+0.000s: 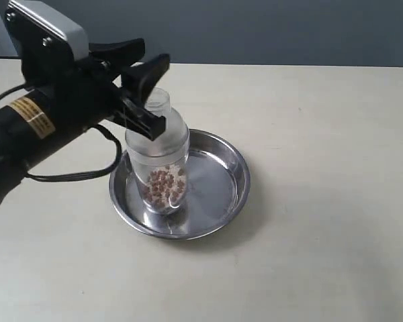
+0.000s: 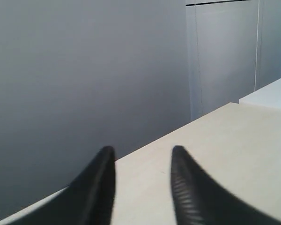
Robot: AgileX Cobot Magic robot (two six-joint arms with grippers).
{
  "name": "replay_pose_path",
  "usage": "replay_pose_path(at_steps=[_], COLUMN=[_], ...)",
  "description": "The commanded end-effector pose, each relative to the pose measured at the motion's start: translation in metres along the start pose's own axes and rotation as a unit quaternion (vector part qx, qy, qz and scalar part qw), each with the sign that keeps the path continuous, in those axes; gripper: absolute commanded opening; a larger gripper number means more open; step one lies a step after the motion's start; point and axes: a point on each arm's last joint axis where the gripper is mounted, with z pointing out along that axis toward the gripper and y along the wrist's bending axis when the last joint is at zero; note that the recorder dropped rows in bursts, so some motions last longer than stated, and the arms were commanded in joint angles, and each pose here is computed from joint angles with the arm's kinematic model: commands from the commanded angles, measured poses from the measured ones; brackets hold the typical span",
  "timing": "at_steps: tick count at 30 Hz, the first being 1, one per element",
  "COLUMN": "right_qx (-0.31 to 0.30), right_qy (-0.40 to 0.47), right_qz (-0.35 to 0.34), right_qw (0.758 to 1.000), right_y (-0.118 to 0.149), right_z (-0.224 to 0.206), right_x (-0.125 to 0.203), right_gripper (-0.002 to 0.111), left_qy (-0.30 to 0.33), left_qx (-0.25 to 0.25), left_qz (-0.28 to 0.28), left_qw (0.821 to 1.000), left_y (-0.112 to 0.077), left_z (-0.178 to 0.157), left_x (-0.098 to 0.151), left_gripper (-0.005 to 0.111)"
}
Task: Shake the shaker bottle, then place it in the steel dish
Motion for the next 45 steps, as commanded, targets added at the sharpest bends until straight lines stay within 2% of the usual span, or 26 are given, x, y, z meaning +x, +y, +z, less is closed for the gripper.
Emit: replay_pose_path(at_steps=[1, 7, 12, 20, 23, 26, 30, 33, 38, 45], right_qx=[-0.002, -0.002, -0.002, -0.002, -0.002, -0.002, -0.002, -0.002, -0.002, -0.002], right_qy=[-0.007, -0.007, -0.007, -0.007, -0.007, -0.007, -0.007, -0.007, -0.007, -0.007], right_qz=[-0.001, -0.001, -0.001, -0.001, 0.0, 0.0, 0.0, 0.0, 0.0, 0.0], right_qw=[1.0, 1.0, 1.0, 1.0, 1.0, 1.0, 1.0, 1.0, 1.0, 1.0], right_y=[0.0, 0.0, 0.0, 0.0, 0.0, 0.0, 0.0, 0.0, 0.0, 0.0], right_z=[0.0, 0.0, 0.0, 0.0, 0.0, 0.0, 0.0, 0.0, 0.0, 0.0], right_x=[-0.001, -0.001, -0.001, -0.001, -0.001, -0.001, -0.001, -0.001, -0.001, -0.001], right_gripper=[-0.001, -0.001, -0.001, -0.001, -0.001, -0.001, -0.001, -0.001, -0.001, -0.001], left_qy=[0.011, 0.026, 0.009, 0.031, 0.033, 0.033, -0.003, -0.032, -0.044, 0.013], left_qx=[-0.024, -0.079, -0.128, -0.156, -0.185, -0.2, -0.185, -0.195, -0.21, -0.217], left_qz=[0.015, 0.022, 0.035, 0.055, 0.044, 0.036, 0.04, 0.016, -0.012, -0.039], left_qw=[1.0, 0.996, 0.991, 0.986, 0.981, 0.979, 0.982, 0.98, 0.977, 0.975], left_y=[0.006, 0.016, 0.025, 0.03, 0.034, 0.033, 0.027, 0.027, 0.025, 0.019], left_z=[-0.022, -0.062, -0.089, -0.113, -0.122, -0.136, -0.157, -0.173, -0.193, -0.209], left_x=[-0.025, -0.058, -0.078, -0.084, -0.074, -0.051, -0.032, -0.02, 0.01, 0.029], left_gripper=[0.001, 0.001, 0.001, 0.001, 0.001, 0.001, 0.001, 0.001, 0.001, 0.001])
